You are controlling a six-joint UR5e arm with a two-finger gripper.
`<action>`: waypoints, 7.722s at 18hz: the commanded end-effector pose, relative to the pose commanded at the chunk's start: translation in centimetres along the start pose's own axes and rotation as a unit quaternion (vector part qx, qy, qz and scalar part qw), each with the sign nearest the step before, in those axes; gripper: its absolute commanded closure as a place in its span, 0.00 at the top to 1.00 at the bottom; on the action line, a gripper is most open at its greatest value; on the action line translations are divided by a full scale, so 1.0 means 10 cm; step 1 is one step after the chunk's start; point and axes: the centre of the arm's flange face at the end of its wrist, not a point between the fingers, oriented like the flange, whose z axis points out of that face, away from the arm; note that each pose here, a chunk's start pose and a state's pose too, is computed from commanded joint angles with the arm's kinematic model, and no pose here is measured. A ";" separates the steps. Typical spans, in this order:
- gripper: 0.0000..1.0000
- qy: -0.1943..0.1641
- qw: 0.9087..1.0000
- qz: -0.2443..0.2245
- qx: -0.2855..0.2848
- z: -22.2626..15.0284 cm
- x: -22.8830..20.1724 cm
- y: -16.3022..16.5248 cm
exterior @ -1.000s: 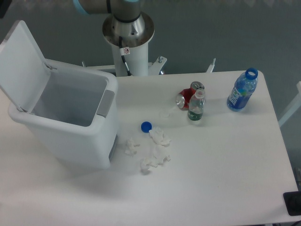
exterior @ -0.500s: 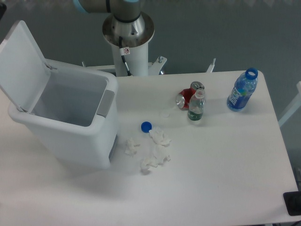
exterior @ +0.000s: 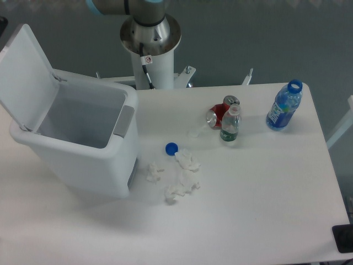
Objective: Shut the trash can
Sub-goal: 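Position the gripper behind the raised lid of the trash can, then push the raised lid forward and down with the gripper, then press the lid down onto the trash can rim with the gripper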
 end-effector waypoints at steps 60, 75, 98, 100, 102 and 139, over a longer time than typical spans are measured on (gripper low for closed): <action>1.00 -0.178 0.982 -0.062 -0.008 -0.56 -1.33 0.27; 1.00 -0.208 0.975 -0.079 -0.011 -0.68 -1.55 0.31; 1.00 -0.223 0.971 -0.088 -0.022 -0.67 -1.65 0.39; 1.00 -0.222 0.971 -0.090 -0.024 -0.64 -1.67 0.39; 1.00 -0.221 0.971 -0.092 -0.026 -0.62 -1.70 0.40; 1.00 -0.212 0.972 -0.095 -0.047 -0.44 -1.96 0.41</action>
